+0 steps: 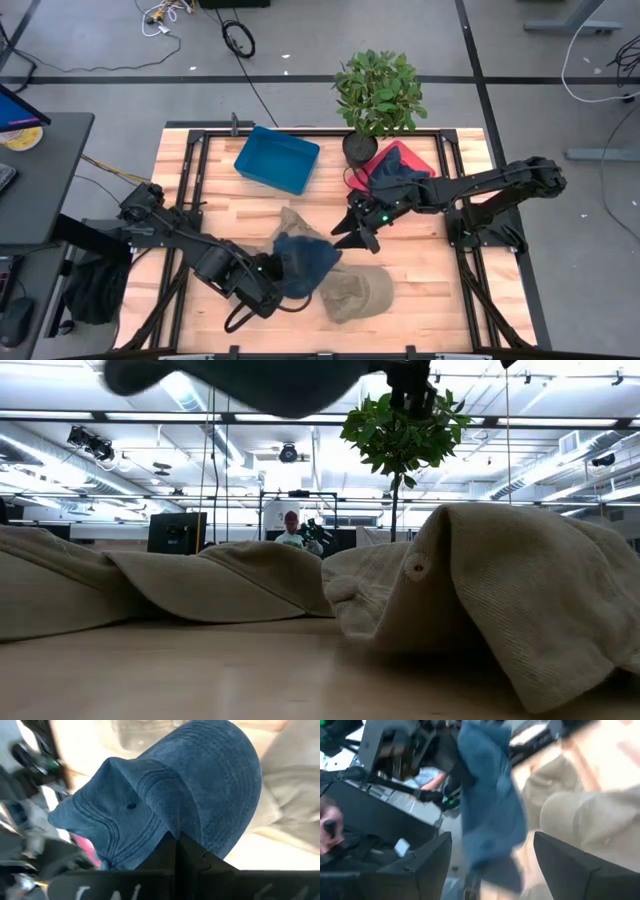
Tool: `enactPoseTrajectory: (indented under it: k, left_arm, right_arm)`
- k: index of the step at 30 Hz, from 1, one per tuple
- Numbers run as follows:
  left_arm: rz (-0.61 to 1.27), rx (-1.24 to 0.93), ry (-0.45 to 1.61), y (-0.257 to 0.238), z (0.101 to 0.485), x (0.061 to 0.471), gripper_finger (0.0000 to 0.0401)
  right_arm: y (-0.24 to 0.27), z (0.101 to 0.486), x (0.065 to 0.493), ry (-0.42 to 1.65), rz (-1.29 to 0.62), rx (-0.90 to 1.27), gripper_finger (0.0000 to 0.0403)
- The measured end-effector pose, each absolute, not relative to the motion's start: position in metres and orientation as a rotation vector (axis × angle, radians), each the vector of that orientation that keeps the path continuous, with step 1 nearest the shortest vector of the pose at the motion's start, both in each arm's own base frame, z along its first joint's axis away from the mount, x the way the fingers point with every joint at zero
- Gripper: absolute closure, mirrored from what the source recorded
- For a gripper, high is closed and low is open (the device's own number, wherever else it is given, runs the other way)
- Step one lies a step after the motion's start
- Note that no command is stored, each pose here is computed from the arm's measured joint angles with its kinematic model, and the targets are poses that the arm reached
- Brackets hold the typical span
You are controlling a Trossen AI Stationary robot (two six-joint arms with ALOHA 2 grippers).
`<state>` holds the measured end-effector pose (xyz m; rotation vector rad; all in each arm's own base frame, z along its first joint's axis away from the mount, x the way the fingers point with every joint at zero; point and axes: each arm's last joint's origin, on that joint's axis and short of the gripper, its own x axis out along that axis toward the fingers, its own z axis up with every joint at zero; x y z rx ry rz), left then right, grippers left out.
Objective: Pick & Place hat
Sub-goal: Put the blue cap into the red bin
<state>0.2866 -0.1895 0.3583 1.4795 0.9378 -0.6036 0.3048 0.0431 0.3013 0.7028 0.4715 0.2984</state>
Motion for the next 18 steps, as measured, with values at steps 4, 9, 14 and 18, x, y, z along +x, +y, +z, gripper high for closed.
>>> enactPoseTrajectory:
  k: [4,9,14,18]
  left_arm:
    - [-0.626,1.59,0.859,-0.193,0.361,0.291,0.0398]
    - [-0.62,1.656,0.837,-0.192,0.362,0.294,0.0398]
    - [-0.603,1.643,0.849,-0.185,0.363,0.299,0.0398]
    - [-0.584,1.631,0.835,-0.184,0.364,0.302,0.0398]
  right_arm:
    - [0.038,0.303,0.306,0.434,0.253,0.684,0.0112]
    - [0.034,0.303,0.306,0.441,0.261,0.709,0.0112]
    - [0.043,0.305,0.306,0.449,0.317,0.753,0.0112]
    - [0.052,0.302,0.308,0.457,0.327,0.764,0.0112]
